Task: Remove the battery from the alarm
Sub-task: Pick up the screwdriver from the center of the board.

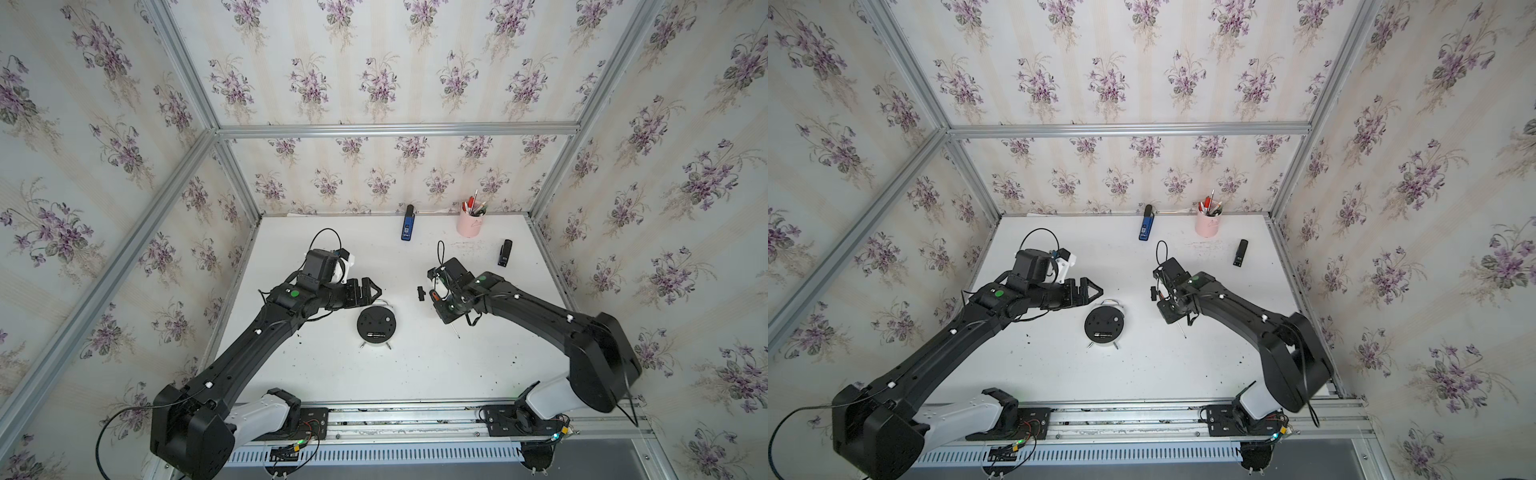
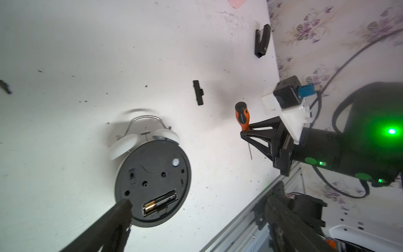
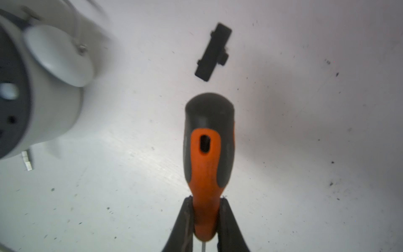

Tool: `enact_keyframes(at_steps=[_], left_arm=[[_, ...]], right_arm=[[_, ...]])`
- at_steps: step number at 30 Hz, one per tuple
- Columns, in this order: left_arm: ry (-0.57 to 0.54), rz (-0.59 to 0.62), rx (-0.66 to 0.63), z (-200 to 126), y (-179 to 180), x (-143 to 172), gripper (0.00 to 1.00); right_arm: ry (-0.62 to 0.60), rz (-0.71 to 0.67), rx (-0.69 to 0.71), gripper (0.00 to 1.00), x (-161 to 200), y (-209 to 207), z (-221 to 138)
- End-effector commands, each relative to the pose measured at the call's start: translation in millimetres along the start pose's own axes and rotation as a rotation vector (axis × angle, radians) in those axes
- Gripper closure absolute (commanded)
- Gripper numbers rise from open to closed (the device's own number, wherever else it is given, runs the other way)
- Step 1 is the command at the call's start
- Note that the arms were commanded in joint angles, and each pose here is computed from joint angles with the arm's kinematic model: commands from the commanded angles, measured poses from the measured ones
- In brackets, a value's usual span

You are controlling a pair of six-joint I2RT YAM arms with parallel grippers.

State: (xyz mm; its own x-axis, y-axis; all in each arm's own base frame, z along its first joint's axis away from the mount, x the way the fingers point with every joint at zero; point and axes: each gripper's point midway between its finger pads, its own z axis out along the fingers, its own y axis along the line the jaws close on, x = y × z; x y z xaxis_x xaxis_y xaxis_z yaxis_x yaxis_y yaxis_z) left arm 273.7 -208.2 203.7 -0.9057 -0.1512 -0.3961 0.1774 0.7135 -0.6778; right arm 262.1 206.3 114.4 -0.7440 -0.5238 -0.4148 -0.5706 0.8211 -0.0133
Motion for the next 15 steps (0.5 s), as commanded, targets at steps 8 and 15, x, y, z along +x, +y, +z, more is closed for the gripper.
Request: enact_keyframes(at_steps=[8, 15], left_arm=[[0.116, -0.388, 0.366, 18.9, -55.3, 1.8, 0.01], [0.222, -0.526, 0.419, 27.0, -68.6, 11.4, 0.02]], right_arm=[[-0.307, -0.218, 0.056, 1.00, -16.8, 48.3, -84.3], [-0.342, -0.364, 0.036, 1.00, -13.2, 90.5, -98.6]])
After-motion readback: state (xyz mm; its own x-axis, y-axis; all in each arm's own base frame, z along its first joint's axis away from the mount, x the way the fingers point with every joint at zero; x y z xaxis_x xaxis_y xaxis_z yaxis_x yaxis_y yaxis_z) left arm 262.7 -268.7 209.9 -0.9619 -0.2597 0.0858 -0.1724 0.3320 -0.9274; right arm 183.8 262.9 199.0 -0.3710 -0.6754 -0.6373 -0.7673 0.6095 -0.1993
